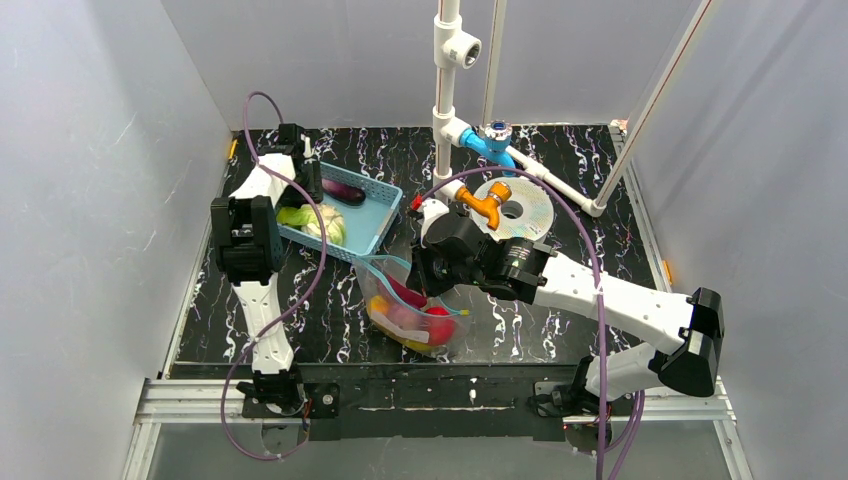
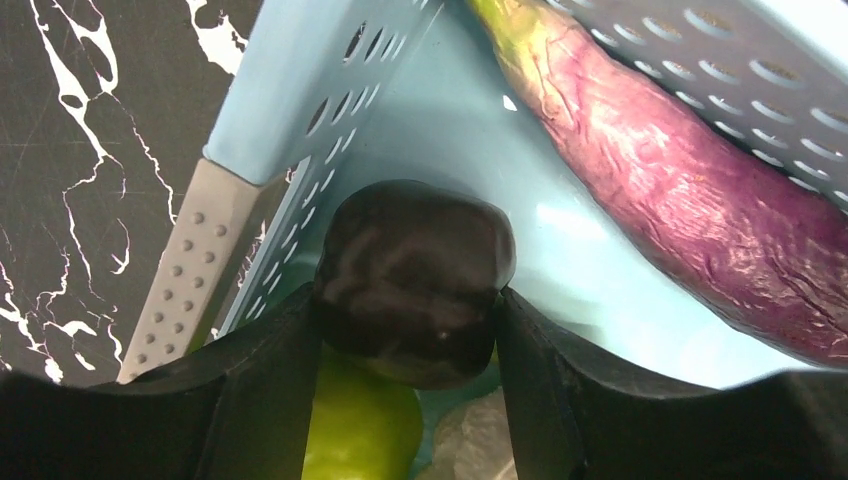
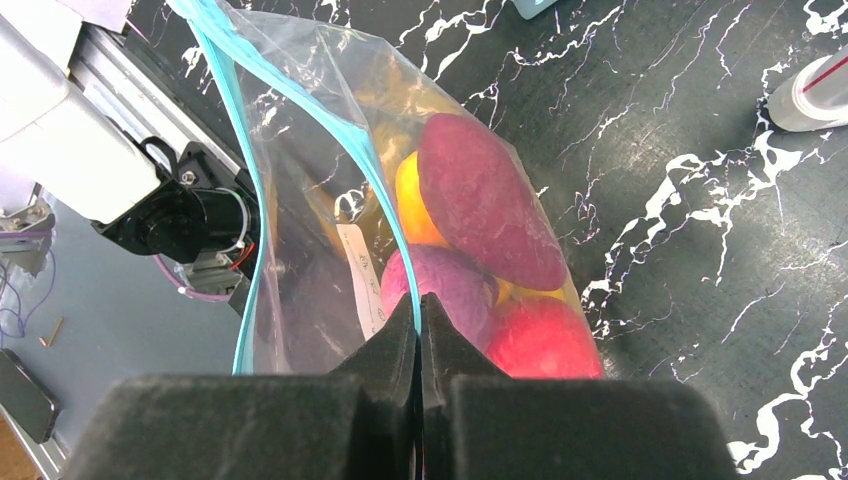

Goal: Place the food in the zip-top bag and seal the zipper
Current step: Pick up the fake vegetable from the bin.

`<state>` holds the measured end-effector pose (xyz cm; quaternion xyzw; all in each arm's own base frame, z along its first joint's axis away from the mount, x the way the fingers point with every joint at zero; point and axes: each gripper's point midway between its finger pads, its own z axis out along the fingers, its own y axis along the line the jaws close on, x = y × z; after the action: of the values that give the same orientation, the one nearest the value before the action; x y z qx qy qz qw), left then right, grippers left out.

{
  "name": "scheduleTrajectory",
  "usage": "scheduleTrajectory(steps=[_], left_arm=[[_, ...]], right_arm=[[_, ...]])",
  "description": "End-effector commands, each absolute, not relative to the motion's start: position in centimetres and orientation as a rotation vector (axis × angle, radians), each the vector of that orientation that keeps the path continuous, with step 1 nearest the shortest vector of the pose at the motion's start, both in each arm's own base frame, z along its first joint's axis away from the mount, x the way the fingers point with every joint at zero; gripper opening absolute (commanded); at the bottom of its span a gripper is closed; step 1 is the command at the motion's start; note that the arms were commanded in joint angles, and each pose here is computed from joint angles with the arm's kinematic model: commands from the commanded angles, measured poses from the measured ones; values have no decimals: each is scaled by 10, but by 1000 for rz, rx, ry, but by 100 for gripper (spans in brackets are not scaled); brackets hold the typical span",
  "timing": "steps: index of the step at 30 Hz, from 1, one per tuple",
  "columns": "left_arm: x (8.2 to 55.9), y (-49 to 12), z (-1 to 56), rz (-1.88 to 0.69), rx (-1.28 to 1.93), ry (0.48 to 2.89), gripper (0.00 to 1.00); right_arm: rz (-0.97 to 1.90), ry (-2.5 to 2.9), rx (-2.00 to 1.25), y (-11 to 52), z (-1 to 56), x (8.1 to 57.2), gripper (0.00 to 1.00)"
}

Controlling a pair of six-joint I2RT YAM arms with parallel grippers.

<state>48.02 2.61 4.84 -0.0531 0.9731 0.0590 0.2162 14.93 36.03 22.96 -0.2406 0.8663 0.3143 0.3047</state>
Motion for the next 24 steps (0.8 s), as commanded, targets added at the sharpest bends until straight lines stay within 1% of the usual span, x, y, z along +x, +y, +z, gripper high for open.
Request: scheduleTrajectory(steps=[1, 7, 24], left_arm=[[472, 31, 72, 185, -147, 2685, 26], [472, 31, 98, 174, -165, 2610, 19], [460, 18, 153, 75, -180, 2485, 11]], right_arm=[[894, 2251, -623, 369, 248, 150, 1], [892, 2253, -624, 370, 248, 150, 1], [882, 2262, -629, 375, 248, 153, 1]])
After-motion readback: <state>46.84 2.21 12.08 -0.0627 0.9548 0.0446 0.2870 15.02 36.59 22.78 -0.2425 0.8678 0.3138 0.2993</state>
